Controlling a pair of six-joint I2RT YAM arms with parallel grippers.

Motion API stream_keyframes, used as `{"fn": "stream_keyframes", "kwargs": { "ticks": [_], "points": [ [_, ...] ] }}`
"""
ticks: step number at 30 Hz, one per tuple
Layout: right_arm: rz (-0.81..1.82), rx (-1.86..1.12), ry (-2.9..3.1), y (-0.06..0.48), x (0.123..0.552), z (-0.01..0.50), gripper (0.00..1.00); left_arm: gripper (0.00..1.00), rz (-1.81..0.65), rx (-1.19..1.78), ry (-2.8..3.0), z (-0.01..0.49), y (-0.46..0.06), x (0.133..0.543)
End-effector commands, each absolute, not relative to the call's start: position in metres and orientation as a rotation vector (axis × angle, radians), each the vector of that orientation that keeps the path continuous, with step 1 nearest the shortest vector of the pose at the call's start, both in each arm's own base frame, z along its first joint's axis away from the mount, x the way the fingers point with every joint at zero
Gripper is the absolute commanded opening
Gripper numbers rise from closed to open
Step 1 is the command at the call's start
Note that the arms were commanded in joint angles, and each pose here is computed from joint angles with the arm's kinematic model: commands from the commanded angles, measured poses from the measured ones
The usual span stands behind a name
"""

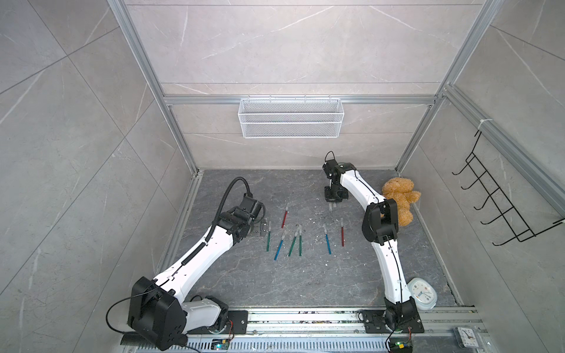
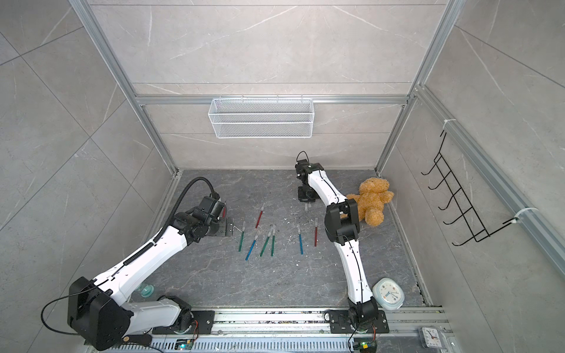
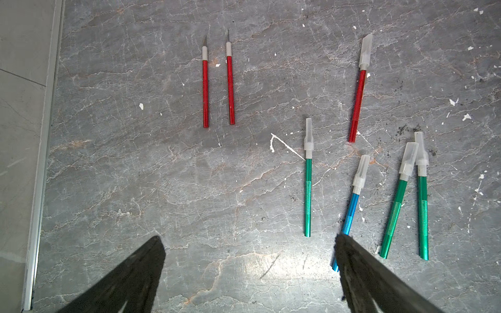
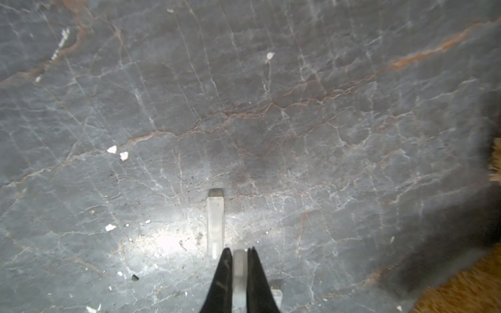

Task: Remove protective caps from carving knives
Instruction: Place the protective sleeve at the center of the board.

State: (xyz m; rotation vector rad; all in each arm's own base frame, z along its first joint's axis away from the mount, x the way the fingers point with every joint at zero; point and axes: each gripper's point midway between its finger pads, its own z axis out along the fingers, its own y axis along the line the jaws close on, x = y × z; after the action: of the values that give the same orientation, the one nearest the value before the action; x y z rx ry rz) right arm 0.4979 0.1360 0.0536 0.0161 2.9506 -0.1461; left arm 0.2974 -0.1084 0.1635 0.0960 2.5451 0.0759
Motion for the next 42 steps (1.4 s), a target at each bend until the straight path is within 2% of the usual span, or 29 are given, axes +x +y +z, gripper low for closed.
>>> {"fn": "stream_keyframes", "kwargs": {
  "ticks": [1,31,42],
  "points": [
    [-0.15,0.0,2.997,0.135,0.493,0.044,0.0,1.0,0.108,0.119,2.52,0.176,-0.107,0.301],
    [-0.139,0.046,3.068,0.126,0.494,0.009,0.0,1.0,0.141,0.15,2.558,0.165,-0.109,0.303],
    [-0.142,0.054,3.063,0.126,0.496,0.012,0.23,1.0,0.145,0.155,2.567,0.163,-0.11,0.303]
  ]
}}
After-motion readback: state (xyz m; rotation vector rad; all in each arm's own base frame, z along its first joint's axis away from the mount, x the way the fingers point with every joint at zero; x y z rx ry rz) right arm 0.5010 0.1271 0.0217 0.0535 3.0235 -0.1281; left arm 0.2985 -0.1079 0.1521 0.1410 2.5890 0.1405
